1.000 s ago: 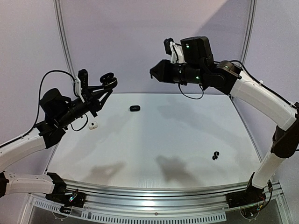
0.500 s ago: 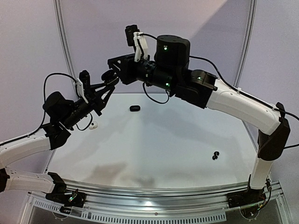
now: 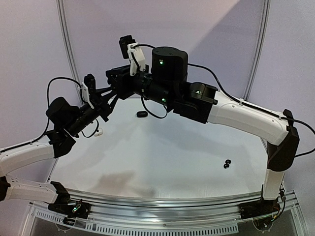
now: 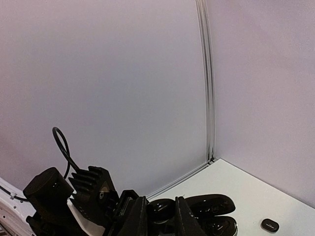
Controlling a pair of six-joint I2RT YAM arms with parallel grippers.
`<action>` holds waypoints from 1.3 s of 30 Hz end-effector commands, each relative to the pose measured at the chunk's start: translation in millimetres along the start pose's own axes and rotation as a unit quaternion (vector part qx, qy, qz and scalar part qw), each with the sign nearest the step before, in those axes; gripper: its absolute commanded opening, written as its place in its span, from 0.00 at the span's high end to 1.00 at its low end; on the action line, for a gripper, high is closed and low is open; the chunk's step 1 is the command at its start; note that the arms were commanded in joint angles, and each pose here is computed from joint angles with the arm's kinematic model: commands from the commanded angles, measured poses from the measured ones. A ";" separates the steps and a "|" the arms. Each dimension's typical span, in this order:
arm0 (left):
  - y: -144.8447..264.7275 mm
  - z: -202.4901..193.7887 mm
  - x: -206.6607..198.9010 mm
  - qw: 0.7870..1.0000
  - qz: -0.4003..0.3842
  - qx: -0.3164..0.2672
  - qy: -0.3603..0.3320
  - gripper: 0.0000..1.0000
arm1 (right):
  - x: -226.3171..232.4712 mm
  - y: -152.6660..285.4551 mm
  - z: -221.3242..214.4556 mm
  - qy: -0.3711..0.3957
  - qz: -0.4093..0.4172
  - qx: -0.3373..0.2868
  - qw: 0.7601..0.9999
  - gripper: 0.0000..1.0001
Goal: Insert the wireless bluetooth earbuds into the charging case
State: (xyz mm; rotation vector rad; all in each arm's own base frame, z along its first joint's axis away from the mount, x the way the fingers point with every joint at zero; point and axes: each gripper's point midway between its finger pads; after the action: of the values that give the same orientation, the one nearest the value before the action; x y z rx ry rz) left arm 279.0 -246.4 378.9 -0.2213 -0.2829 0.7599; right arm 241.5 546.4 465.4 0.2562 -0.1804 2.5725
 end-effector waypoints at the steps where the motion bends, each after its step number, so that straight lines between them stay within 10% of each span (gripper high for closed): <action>1: 2.0 -0.1 -2.6 1.000 0.001 -0.005 0.003 1.00 | -3.7 -6.8 -3.5 -0.001 -0.016 -0.010 1.000 1.00; 39: 2.8 4.4 -1.9 1.000 -0.003 -0.014 0.005 1.00 | -20.2 -11.4 -31.8 0.027 -0.057 0.029 0.998 1.00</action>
State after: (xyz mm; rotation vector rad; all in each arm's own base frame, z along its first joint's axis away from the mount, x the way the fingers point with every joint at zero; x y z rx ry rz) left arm 278.0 -245.7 380.1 -0.2374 -0.2757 0.7578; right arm 257.4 549.2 442.0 0.2352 -0.1173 2.4888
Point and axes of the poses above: each gripper's point midway between its finger pads, its own y axis back along the fingers, its own x axis along the line the jaws close on, z = x × y, and after that the axes turned 3 degrees about -y, right-handed
